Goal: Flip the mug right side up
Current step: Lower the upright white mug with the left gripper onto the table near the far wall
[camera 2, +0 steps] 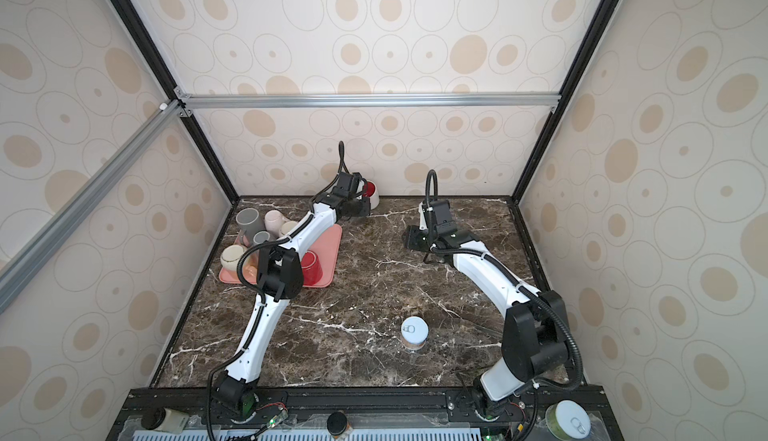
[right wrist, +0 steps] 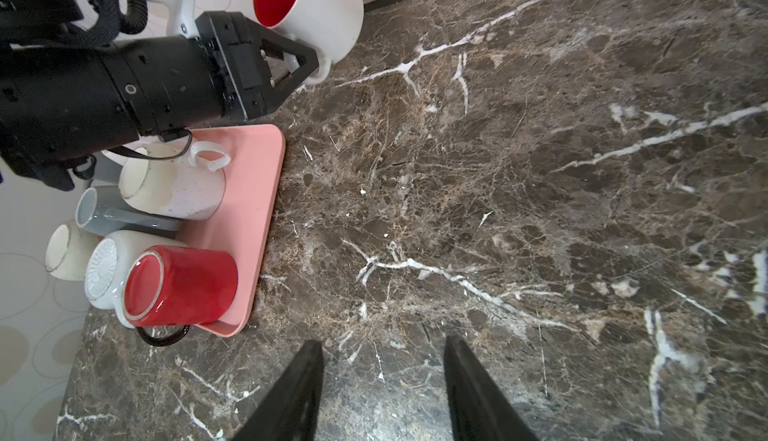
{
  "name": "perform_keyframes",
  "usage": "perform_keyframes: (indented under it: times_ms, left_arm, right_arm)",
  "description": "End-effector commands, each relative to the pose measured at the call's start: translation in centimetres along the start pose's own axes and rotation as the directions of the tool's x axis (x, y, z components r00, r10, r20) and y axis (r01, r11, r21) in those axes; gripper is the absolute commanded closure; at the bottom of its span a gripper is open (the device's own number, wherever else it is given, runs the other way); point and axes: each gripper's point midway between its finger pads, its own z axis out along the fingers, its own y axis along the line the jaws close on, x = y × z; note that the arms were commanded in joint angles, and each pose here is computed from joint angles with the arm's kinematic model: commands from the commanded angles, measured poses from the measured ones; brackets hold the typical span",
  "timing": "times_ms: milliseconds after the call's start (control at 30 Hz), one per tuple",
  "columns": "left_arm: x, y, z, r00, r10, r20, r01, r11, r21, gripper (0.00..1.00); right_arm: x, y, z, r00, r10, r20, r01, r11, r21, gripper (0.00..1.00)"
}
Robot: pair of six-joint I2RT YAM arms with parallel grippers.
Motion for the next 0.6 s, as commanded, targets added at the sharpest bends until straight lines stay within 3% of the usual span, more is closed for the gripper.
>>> perform_keyframes:
  times_ms: [0, 267, 567]
  left_arm:
    - [-2.7, 0.2, -1.6, 0.995, 0.062, 0.074, -0.058, 0.997, -0.052, 1.00]
    - [-0.9, 1.8, 0.0, 0.994, 0.097, 0.042, -0.092, 0.989, -0.116, 1.00]
    - [0.2, 2.0, 1.2, 0.997, 0.077, 0.021, -0.075, 0.992, -0.104, 0.96]
  right_arm:
    - [-0.2, -0.3, 0.4, 1.000, -0.023, -0.020, 0.023, 0.999, 0.026, 0.50]
    - [0.5, -0.4, 1.8, 0.998, -0.009, -0.059, 0.009, 1.000, 0.012, 0.50]
    - [0.6, 0.3, 2.1, 0.997, 0.004, -0.071, -0.006, 1.000, -0.024, 0.50]
